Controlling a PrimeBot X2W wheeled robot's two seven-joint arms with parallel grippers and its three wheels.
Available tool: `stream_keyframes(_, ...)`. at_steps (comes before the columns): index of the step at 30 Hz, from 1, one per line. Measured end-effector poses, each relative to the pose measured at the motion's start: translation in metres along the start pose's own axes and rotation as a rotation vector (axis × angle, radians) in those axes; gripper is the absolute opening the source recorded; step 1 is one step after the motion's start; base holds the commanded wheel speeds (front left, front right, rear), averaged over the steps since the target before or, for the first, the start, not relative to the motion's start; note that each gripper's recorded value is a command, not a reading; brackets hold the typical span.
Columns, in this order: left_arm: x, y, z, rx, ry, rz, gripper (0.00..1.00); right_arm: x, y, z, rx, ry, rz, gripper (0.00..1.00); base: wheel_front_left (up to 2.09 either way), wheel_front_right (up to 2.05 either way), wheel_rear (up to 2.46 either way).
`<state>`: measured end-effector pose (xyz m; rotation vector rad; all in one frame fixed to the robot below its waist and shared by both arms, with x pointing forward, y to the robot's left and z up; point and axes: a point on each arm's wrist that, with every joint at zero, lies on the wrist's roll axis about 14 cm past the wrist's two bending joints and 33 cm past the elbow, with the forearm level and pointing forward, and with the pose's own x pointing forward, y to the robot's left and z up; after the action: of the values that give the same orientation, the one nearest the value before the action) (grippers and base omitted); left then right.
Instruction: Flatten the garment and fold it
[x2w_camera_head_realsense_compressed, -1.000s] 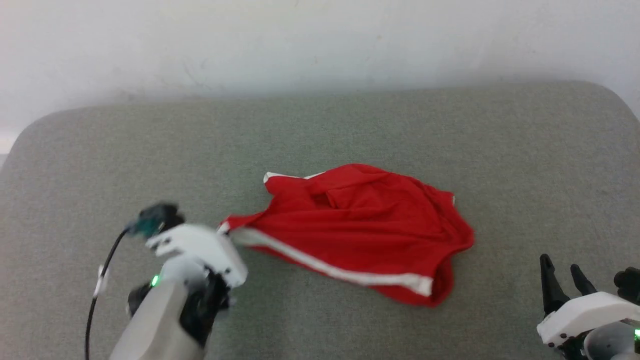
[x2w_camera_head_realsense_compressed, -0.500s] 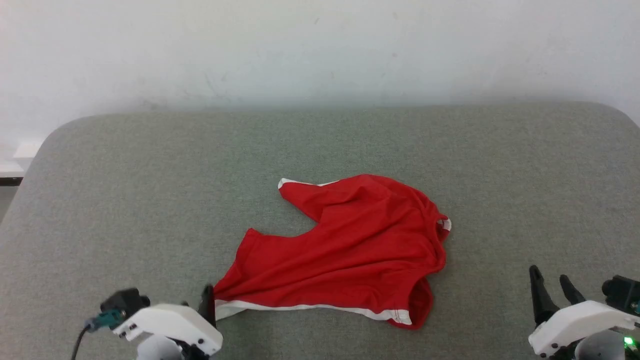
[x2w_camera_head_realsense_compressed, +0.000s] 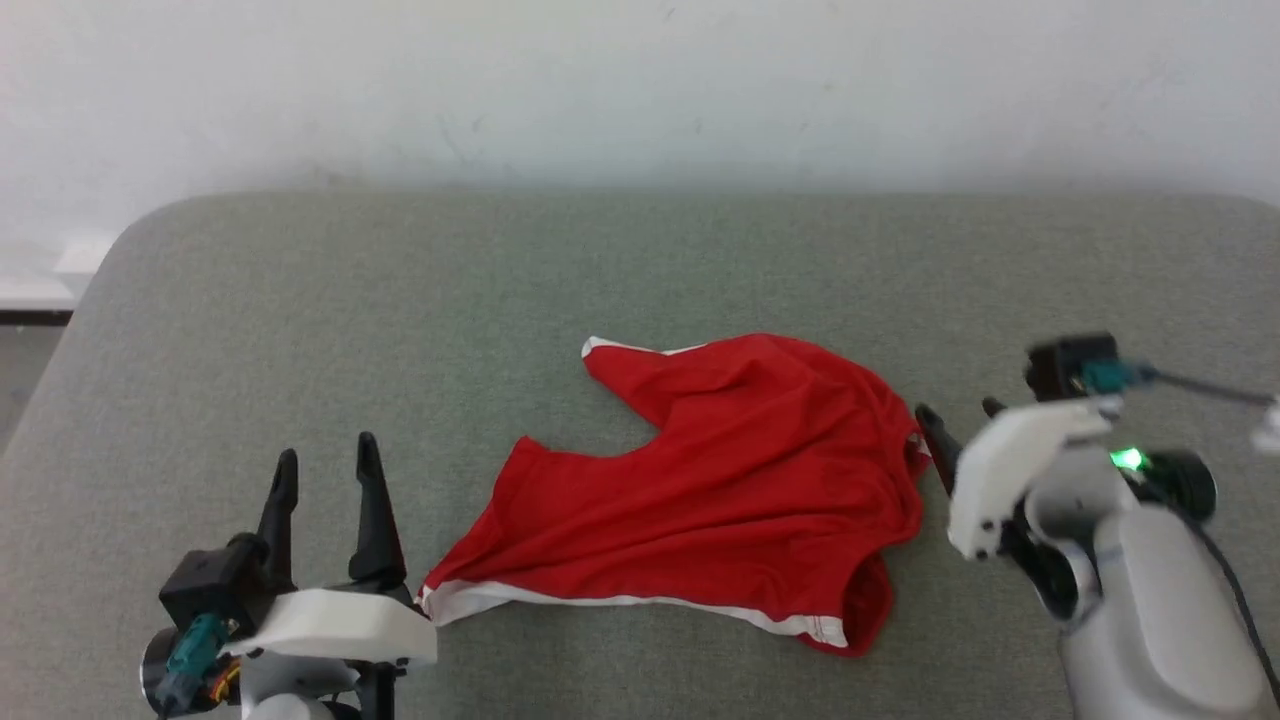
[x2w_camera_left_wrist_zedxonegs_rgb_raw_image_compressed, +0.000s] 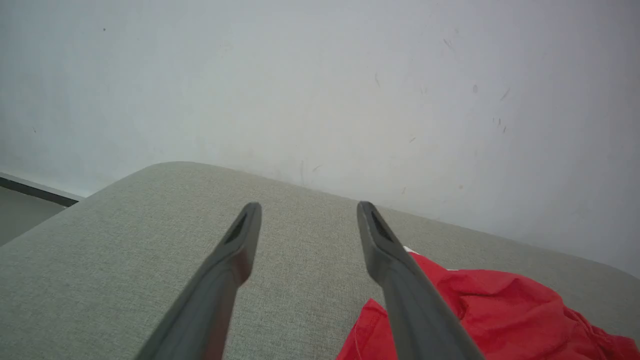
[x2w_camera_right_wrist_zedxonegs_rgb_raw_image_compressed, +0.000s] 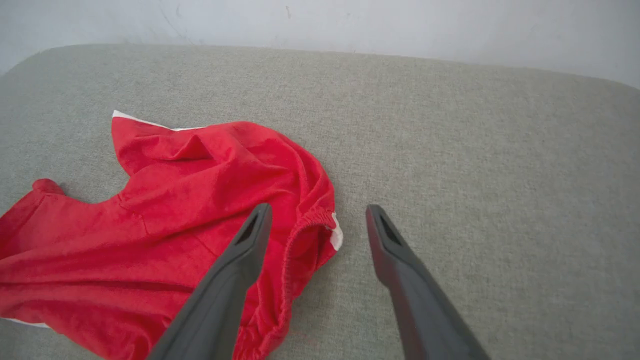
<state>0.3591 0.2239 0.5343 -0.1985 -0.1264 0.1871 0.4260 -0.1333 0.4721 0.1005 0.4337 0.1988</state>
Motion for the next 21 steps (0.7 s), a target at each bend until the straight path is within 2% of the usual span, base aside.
stream_keyframes(3,-0.003,-0.002,-0.004,-0.013,0.002,0.015,1.0,0.021,0.009,0.001,-0.116,0.116,0.002,1.0,0.0,0.0,0.0)
stream_keyframes(10,-0.009,0.002,-0.024,-0.032,0.047,0.041,1.0,0.052,0.006,-0.04,-0.311,0.391,-0.033,1.0,0.0,0.0,0.0)
stream_keyframes(15,-0.007,0.01,-0.033,-0.024,0.068,0.06,1.0,0.061,-0.003,-0.077,-0.363,0.56,-0.04,1.0,0.0,0.0,0.0)
stream_keyframes(16,-0.006,0.012,-0.034,-0.027,0.07,0.065,1.0,0.064,-0.003,-0.078,-0.36,0.575,-0.039,0.42,0.0,0.0,0.0)
stream_keyframes(17,-0.005,0.013,-0.036,-0.029,0.074,0.069,1.0,0.068,-0.003,-0.077,-0.357,0.581,-0.037,0.16,0.0,0.0,0.0)
stream_keyframes(18,-0.005,0.014,-0.038,-0.031,0.079,0.07,1.0,0.073,-0.002,-0.074,-0.353,0.57,-0.031,0.0,0.0,0.0,0.0)
stream_keyframes(21,-0.003,0.015,-0.043,-0.031,0.092,0.07,1.0,0.087,0.003,-0.068,-0.332,0.542,-0.009,0.0,0.0,0.0,0.0)
